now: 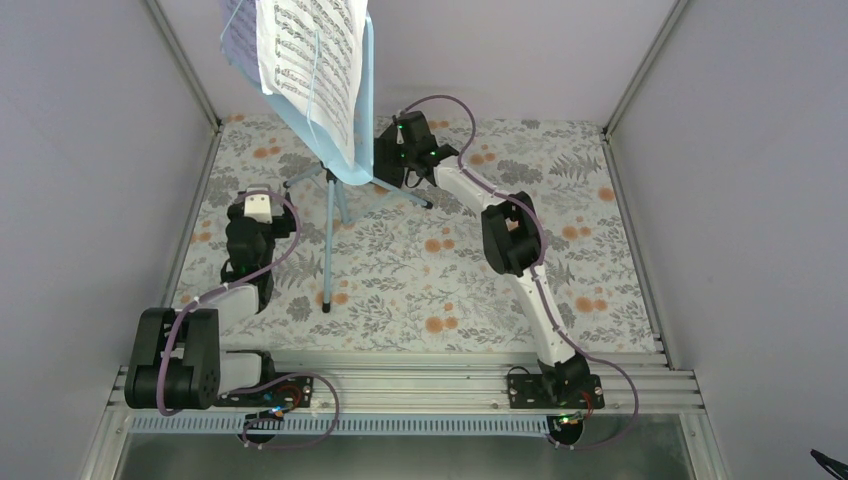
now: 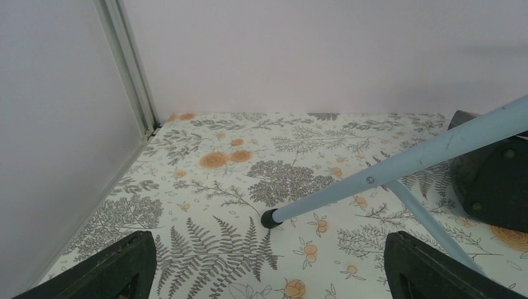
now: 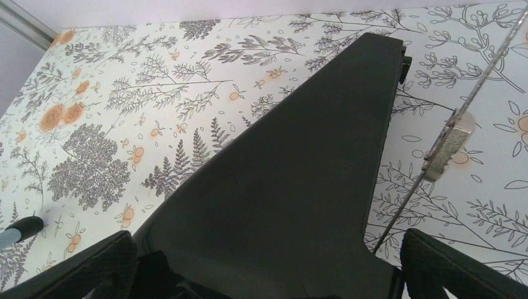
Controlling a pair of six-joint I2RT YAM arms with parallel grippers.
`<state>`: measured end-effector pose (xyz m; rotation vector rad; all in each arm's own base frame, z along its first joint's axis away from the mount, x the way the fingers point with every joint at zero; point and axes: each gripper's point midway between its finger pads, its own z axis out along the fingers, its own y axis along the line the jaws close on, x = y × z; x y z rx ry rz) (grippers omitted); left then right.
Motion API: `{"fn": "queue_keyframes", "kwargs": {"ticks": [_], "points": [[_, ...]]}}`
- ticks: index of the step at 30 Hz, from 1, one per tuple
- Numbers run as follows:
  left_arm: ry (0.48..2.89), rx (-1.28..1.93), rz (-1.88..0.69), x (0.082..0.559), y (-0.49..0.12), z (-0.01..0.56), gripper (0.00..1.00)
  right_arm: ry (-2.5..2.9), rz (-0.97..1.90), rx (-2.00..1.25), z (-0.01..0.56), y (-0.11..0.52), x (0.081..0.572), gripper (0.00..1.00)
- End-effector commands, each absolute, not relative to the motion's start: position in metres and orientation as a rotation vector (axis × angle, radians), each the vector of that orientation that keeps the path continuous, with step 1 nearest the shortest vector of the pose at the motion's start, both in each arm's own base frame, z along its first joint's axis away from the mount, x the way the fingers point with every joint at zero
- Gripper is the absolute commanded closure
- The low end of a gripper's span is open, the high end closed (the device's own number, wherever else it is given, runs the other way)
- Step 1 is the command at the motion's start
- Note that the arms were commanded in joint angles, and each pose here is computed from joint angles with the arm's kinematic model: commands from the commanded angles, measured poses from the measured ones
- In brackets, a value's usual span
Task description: Pack up the instrument practice props
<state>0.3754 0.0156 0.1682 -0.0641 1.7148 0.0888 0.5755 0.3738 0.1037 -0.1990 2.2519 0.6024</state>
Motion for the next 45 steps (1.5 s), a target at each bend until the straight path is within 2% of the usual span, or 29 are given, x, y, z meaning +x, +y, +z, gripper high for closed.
{"fn": "queue_keyframes", "kwargs": {"ticks": [1,9,14,24,37,45], "points": [[1.688,-0.049,0.077,0.382,0.011,0.179,0.09,2.289,0.568,-0.304,0.098,0.378,0.560,0.00],[1.689,-0.052,0.081,0.382,0.012,0.179,0.09,2.326,0.308,-0.188,0.090,0.316,0.544,0.00],[1.685,-0.052,0.077,0.381,0.011,0.180,0.09,2.284,0.296,-0.124,0.118,0.284,0.539,0.00],[1.688,-0.053,0.081,0.382,0.011,0.179,0.08,2.149,0.508,-0.500,0.174,0.339,0.525,0.00],[1.661,-0.051,0.054,0.378,0.008,0.184,0.06,2.043,0.440,-1.062,0.150,0.370,0.525,0.00],[1.592,-0.035,-0.126,0.367,-0.014,0.202,0.06,2.013,0.392,-1.184,0.132,0.373,0.529,0.00]]}}
